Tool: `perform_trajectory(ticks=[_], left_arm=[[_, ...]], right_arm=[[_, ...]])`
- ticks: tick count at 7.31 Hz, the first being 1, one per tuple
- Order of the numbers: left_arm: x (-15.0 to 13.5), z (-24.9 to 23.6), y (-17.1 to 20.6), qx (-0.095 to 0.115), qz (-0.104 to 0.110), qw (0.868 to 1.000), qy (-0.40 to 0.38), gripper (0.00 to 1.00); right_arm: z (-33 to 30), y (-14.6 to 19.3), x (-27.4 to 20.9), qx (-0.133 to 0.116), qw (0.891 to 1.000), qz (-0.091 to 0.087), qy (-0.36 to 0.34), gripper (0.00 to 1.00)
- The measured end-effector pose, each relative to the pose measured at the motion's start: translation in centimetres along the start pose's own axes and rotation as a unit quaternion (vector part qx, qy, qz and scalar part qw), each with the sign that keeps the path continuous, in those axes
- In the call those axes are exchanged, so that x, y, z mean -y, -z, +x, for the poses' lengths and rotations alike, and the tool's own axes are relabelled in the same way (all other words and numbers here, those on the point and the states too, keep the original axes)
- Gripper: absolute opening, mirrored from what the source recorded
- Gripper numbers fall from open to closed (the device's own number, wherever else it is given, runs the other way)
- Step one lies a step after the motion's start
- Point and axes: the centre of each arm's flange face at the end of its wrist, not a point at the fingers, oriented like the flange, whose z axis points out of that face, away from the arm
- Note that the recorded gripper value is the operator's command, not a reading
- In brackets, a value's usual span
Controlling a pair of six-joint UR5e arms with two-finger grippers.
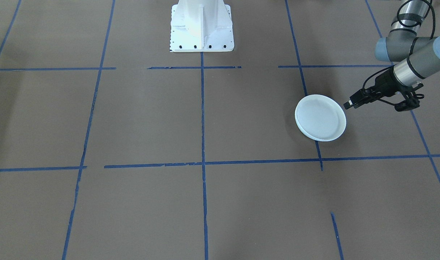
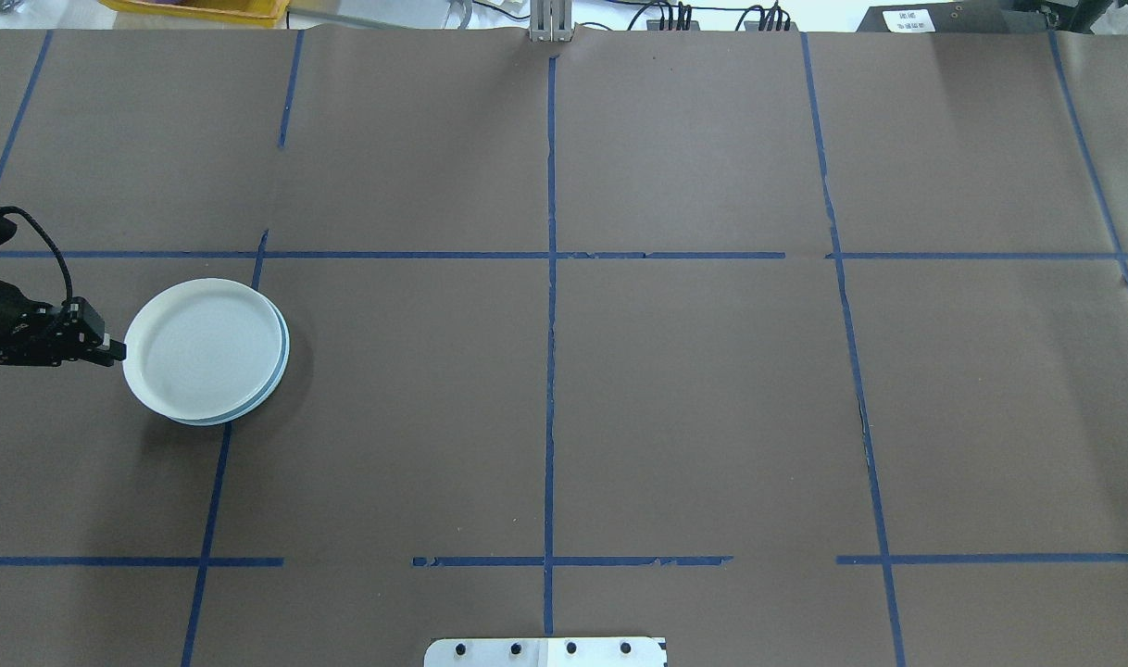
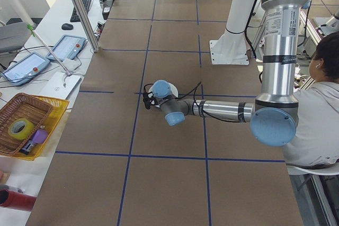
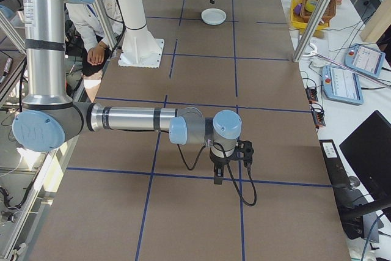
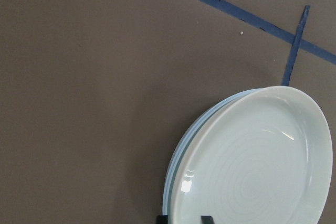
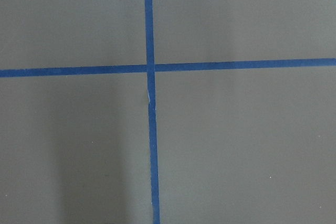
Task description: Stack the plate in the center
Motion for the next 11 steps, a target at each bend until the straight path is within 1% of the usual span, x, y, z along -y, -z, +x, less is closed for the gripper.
perform_trajectory(ticks=[2, 4, 5, 7, 8, 10, 11], left_arm=[[-0.5, -0.8, 0.7, 0.001, -0.002, 1.000, 0.004, 1.00], [-0.4, -3.3, 2.5, 0.008, 0.006, 1.000, 0.000, 1.00], [0.1, -5.1, 3.6, 0.022, 0.014, 1.000, -0.010, 1.00], [2.3, -8.4, 6.8, 0.064, 0.034, 0.996, -0.049, 1.00], [3.6, -10.1, 8.8, 0.087, 0.040, 0.993, -0.074, 1.00], [5.5, -12.7, 14.1, 0.126, 0.040, 0.984, -0.121, 1.00], [5.9, -13.7, 17.2, 0.139, 0.039, 0.980, -0.139, 1.00]], right_arm=[[0.0, 0.0, 0.0, 0.000, 1.000, 0.000, 0.000, 1.00], [0.0, 0.0, 0.0, 0.000, 1.000, 0.000, 0.000, 1.00], [0.0, 0.0, 0.0, 0.000, 1.000, 0.000, 0.000, 1.00], [0.0, 0.0, 0.0, 0.000, 1.000, 0.000, 0.000, 1.00], [0.0, 0.0, 0.0, 0.000, 1.000, 0.000, 0.000, 1.00], [0.0, 0.0, 0.0, 0.000, 1.000, 0.000, 0.000, 1.00], [0.0, 0.0, 0.0, 0.000, 1.000, 0.000, 0.000, 1.00]])
